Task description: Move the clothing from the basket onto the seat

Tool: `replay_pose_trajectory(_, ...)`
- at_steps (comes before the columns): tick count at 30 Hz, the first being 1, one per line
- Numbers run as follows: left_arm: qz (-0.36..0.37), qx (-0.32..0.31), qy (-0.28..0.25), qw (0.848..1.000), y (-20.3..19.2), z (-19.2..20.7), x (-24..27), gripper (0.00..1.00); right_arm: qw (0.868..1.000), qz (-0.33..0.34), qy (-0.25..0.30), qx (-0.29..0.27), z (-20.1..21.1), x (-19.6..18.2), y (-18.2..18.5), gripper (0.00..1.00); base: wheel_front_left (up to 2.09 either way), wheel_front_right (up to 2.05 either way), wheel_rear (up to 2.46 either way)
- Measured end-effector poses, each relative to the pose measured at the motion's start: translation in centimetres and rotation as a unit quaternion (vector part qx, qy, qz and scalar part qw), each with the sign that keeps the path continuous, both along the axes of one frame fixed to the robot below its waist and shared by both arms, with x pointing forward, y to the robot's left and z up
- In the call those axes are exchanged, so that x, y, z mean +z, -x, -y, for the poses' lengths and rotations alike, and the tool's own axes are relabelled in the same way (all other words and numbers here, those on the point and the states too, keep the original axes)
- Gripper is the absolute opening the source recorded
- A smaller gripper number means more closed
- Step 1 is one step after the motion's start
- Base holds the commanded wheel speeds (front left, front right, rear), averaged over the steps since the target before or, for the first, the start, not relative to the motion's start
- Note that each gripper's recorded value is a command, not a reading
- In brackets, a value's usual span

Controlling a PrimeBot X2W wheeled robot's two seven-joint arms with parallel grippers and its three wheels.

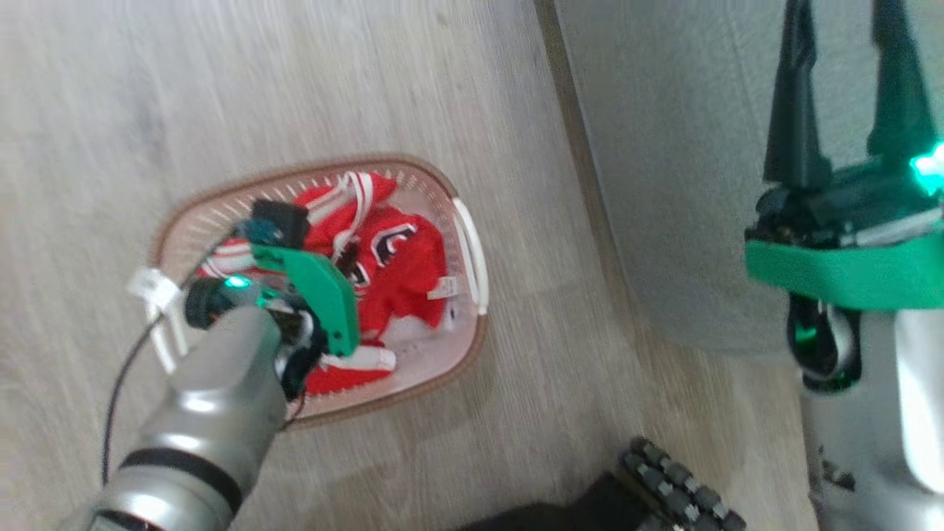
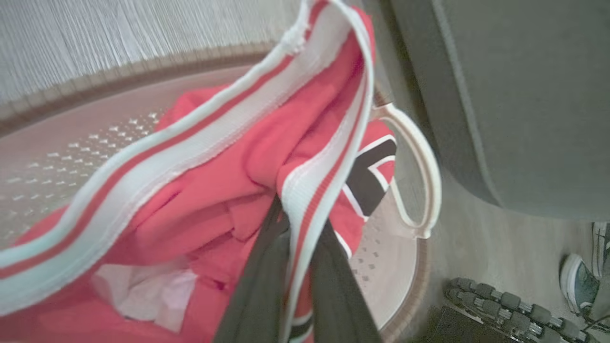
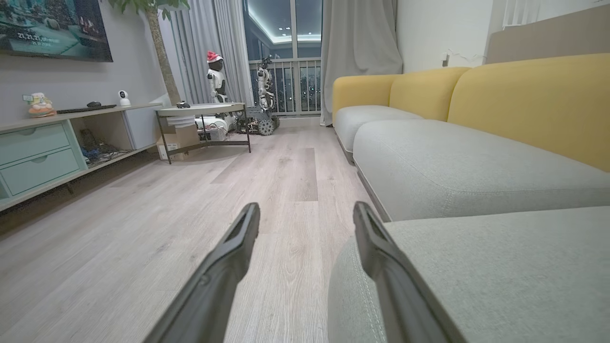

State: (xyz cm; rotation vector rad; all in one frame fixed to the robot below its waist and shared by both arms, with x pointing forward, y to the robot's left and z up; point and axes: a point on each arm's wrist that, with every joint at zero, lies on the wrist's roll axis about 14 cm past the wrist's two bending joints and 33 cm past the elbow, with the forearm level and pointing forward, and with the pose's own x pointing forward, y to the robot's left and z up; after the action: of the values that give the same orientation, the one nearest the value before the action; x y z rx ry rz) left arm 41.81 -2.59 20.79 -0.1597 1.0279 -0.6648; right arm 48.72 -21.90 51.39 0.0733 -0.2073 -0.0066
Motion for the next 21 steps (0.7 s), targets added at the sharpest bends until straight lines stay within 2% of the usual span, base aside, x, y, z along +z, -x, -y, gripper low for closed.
replay_pose_trajectory(13, 0.136, 0.058, 0.073, 0.986, -0.6, -0.9, 11.7, 0.0, 0.999, 0.037, -0.018, 0.026, -2.0, 4.6, 4.5, 1.0, 0.0, 0.0, 0.0)
replay_pose_trajectory(21, 0.242, 0.081, 0.123, 0.959, -0.8, -2.0, 20.3, 0.0, 0.997, 0.042, -0.039, 0.047, -3.4, 5.7, 8.3, 1.0, 0.0, 0.0, 0.0)
